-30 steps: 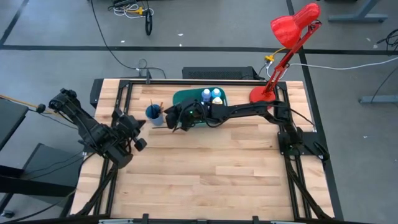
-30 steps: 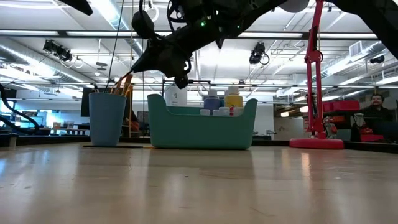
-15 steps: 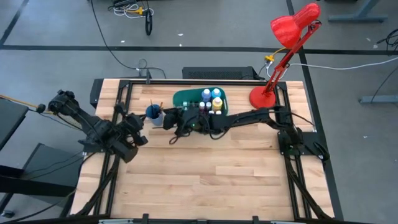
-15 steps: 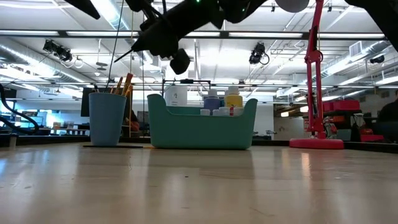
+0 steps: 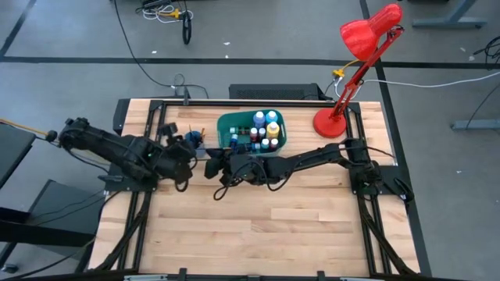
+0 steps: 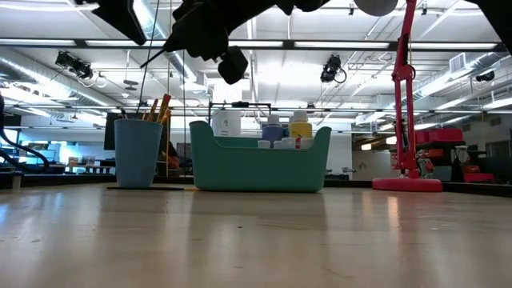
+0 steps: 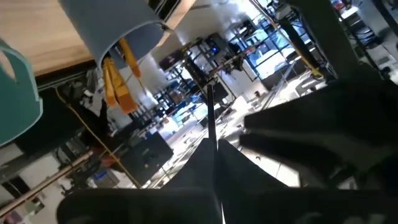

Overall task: Pick & Place Paint Supplies
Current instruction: Put the gold paint brush into the blue cup

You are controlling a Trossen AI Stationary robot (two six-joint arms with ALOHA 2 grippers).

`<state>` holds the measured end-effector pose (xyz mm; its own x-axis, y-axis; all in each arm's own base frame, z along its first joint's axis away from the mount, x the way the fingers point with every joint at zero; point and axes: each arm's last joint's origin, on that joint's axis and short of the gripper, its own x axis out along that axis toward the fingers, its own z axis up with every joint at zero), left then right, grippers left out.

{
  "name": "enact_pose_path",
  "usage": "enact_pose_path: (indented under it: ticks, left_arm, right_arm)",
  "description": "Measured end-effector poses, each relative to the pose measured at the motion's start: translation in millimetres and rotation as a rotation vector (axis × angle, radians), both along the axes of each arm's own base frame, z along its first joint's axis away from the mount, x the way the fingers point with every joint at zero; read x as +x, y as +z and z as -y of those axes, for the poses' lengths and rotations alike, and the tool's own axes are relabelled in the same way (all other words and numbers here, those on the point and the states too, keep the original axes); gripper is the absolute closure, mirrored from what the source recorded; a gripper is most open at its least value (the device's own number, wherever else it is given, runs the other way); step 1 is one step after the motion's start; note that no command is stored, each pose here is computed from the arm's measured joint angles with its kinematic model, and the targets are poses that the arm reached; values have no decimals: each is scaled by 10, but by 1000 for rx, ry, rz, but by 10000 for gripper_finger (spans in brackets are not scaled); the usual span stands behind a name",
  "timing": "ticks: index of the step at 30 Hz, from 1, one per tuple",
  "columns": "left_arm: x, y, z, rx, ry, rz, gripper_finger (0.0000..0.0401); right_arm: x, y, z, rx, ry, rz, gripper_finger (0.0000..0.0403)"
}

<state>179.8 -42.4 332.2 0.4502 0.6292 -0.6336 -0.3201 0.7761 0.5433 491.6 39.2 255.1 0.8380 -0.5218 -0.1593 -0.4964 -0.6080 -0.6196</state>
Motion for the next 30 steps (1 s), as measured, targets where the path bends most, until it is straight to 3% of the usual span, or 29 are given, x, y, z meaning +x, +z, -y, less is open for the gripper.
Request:
enact_pose_path:
  ticks: [8, 17, 30]
  left_arm:
    - [244, 52, -65, -108, -123, 66, 240]
    - [249, 35, -189, -158, -81, 44, 239]
    - [264, 39, -193, -134, -159, -1, 239]
  right_arm:
    - [6, 12, 6, 5, 19, 11, 403]
    - [7, 44, -4, -15, 17, 31, 403]
    - [13, 48, 8, -40, 42, 18, 403]
